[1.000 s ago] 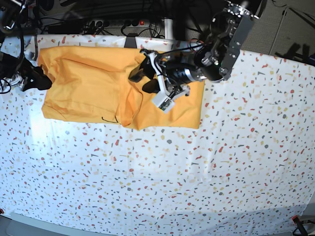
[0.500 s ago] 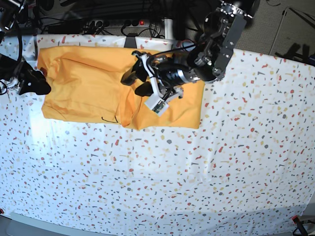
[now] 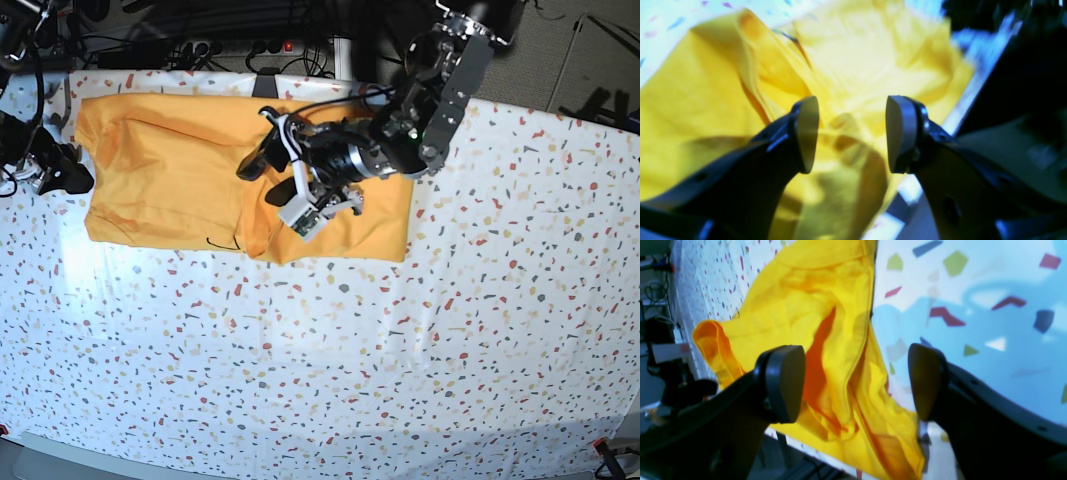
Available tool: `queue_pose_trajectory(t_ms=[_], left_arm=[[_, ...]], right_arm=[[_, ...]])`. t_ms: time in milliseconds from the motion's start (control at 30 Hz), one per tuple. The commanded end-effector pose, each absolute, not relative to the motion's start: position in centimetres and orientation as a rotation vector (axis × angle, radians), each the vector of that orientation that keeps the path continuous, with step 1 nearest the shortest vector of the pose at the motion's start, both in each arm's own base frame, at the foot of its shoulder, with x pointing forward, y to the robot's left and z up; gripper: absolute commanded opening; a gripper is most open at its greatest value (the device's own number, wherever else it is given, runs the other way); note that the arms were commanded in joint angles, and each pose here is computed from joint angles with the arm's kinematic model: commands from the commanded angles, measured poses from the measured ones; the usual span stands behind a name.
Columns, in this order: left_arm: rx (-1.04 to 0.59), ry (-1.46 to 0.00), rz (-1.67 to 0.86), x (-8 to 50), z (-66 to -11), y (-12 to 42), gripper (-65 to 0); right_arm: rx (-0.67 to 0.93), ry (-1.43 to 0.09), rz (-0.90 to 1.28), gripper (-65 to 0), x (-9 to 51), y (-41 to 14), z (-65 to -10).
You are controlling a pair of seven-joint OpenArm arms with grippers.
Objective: Fold the T-shirt properly
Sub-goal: 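Lift the strip end with the left gripper and fold it toward the right gripper, then press the folded end down onto the shirt with the left gripper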
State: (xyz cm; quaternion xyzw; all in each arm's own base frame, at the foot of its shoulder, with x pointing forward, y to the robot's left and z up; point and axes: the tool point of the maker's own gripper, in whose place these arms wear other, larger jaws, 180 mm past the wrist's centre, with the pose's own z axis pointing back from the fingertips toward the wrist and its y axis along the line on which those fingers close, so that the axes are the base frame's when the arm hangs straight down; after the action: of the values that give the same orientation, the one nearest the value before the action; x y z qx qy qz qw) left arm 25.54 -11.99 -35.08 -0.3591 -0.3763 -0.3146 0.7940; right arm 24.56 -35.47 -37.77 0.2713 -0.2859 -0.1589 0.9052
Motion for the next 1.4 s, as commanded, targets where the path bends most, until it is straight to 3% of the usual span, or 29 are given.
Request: queue_pose_trajectory(t_ms=[0,100,367,633,967,1367], left_arm=[[-0.752,-0.869,-0.677,26.7,-33.8,-12.0,-33.6],[-0.66,-0.883,-0.677,27.9,-34.3,-11.0,-33.6],[-0.649,-0.892,-0.686,28.3,-34.1,-11.0,-33.7],[-0.402,-0.946,-0.773,30.9,-34.6,-8.6,-33.7],[-0.428,-0.977,-0.714,31.1,-34.0,-9.0,-37.5],[-0.462,-0.956,-0.825,26.7,-35.2,-14.7,-37.5]], right_arm=[[0.547,-0.626,-0.309,-17.7,25.3,-36.3,-36.3],[0.548,-0.618,-0.307,-17.7,25.2,-36.3,-36.3],[0.548,-0.619,-0.307,-17.7,25.2,-36.3,-36.3],[0.549,-0.619,-0.307,-17.7,25.2,-36.3,-36.3],[0.549,-0.619,-0.307,-17.7,25.2,-36.3,-36.3],[0.549,-0.611,-0.304,-17.7,25.1,-36.2,-36.4]])
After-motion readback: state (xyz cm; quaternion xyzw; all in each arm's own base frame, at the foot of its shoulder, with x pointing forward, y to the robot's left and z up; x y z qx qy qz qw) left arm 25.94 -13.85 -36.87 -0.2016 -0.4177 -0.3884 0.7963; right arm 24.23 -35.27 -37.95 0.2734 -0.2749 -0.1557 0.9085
